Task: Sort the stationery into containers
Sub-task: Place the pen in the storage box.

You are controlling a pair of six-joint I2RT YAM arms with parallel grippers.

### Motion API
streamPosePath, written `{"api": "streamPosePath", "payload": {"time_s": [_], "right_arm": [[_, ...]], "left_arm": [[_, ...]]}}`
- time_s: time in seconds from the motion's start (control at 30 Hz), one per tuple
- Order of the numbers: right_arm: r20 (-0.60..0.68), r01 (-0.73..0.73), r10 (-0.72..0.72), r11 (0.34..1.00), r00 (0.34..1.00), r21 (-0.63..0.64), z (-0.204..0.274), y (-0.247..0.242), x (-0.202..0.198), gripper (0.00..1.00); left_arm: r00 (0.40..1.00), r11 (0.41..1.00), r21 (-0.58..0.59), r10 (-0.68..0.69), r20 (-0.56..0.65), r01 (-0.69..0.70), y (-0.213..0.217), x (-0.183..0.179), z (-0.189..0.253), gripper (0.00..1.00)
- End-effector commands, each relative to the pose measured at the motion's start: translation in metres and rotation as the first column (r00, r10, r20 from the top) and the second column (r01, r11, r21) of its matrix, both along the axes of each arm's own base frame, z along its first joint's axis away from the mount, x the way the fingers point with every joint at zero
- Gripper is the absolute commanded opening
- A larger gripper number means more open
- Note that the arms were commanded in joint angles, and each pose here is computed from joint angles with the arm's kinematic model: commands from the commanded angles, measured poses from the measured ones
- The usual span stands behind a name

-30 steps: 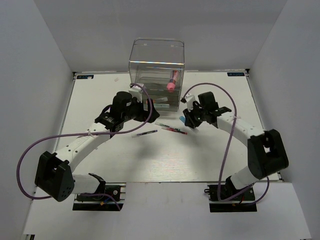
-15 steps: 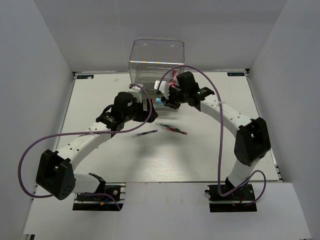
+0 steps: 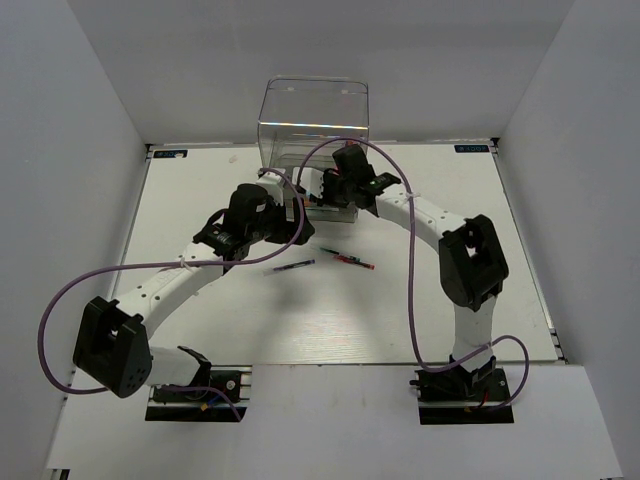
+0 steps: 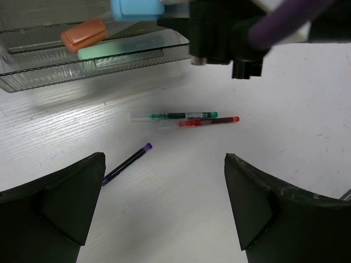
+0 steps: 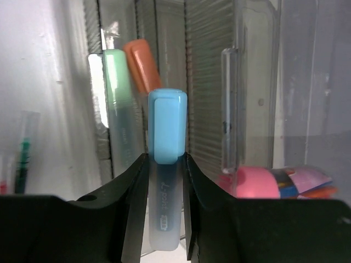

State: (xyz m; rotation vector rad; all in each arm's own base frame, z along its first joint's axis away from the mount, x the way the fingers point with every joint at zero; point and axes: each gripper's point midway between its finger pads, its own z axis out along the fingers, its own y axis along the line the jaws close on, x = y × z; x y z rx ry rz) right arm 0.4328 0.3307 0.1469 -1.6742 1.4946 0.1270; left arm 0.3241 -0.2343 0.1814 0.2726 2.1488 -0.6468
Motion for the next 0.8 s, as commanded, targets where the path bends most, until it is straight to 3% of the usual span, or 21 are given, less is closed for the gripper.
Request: {"api": "streamPosePath", "payload": {"time_s": [0.0, 0.13, 0.17, 0.27, 0.33, 0.6, 0.77], "right_arm": [[0.113, -0.006, 0.003, 1.000, 0.994, 0.023, 0.025, 0.011, 0.024, 0.02], [0.100, -0.011, 0.008, 1.000, 0.995, 0.023, 0.022, 0.016, 0.028, 0.09], [0.086, -0.010, 0.008, 1.000, 0.996, 0.023, 0.019, 0.017, 0.026, 0.20], [0.058, -0.004, 0.002, 0.999, 0.998, 0.037, 0.016, 0.017, 0.024, 0.37], [0.044, 0.003, -0.005, 0.998, 0.999, 0.062, 0.022, 0.018, 0.021, 0.43], [-0.001, 0.009, -0.009, 0.991, 1.000, 0.130, 0.040, 0.017, 0.004, 0.47], [-0.032, 0.045, -0.040, 0.982, 0.999, 0.181, 0.053, 0.009, -0.011, 0.42]], "left_arm": [[0.999, 1.000, -0.015, 0.016, 0.039, -0.015, -0.001, 0.007, 0.018, 0.99], [0.999, 1.000, -0.011, 0.016, 0.031, -0.016, 0.000, 0.006, 0.016, 0.99], [0.999, 1.000, -0.011, 0.016, 0.031, -0.016, 0.000, 0.006, 0.016, 0.99], [0.999, 1.000, -0.007, 0.024, 0.033, -0.024, 0.001, 0.007, 0.016, 0.99], [0.999, 1.000, -0.007, 0.024, 0.033, -0.024, 0.001, 0.007, 0.016, 0.99], [0.999, 1.000, -0.002, 0.024, 0.026, -0.024, 0.001, 0.008, 0.013, 0.99], [0.999, 0.999, -0.008, 0.032, 0.043, -0.032, 0.003, 0.007, 0.017, 0.87]]}}
